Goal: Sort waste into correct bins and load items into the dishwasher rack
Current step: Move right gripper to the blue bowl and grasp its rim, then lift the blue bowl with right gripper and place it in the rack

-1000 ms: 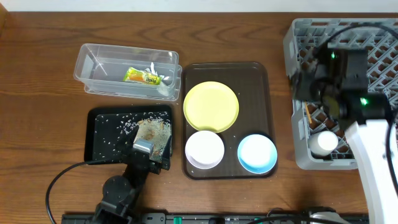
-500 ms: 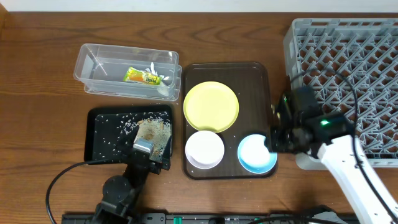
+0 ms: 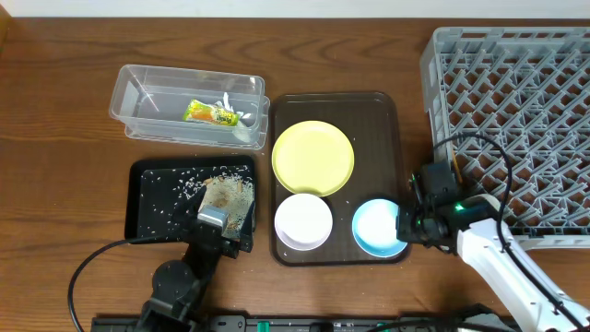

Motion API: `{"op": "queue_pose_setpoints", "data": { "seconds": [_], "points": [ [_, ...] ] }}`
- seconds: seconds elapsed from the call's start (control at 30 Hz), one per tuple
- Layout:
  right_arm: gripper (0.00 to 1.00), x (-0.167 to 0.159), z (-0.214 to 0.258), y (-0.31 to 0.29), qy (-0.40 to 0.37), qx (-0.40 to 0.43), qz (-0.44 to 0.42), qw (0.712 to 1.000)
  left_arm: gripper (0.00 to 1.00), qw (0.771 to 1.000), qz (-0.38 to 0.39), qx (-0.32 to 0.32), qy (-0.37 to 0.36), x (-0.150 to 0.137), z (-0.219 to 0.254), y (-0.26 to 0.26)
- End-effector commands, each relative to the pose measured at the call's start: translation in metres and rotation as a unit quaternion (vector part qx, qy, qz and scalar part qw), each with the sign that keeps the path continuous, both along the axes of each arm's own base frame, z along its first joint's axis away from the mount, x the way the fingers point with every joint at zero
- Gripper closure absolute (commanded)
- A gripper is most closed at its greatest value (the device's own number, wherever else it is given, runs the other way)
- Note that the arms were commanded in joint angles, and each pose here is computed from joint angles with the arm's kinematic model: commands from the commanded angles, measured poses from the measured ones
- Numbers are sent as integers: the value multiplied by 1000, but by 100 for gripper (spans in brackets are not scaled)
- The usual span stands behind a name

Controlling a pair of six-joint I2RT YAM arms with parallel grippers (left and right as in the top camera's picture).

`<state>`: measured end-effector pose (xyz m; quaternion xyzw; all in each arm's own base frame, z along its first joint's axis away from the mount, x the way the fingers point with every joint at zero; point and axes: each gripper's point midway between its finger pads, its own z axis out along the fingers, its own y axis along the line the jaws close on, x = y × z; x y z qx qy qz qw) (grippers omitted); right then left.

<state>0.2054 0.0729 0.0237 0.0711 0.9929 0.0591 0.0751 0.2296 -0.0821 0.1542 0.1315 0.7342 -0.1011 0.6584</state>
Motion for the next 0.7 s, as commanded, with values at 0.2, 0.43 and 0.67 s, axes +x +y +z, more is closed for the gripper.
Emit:
{"op": "queue_pose_setpoints", "data": {
  "seconds": [0.2,0.43,0.67],
  "points": [
    [99,29,54,13,-57,17,24,998,3,1000,-2,16,16,0,-17,0],
    [99,85,174,-45,-215,-145,-47,965,3,1000,-2,16,16,0,-17,0],
    [99,90,246,-126,-302,-362,-184,863,3,1000,-2,16,16,0,-17,0]
  ]
}}
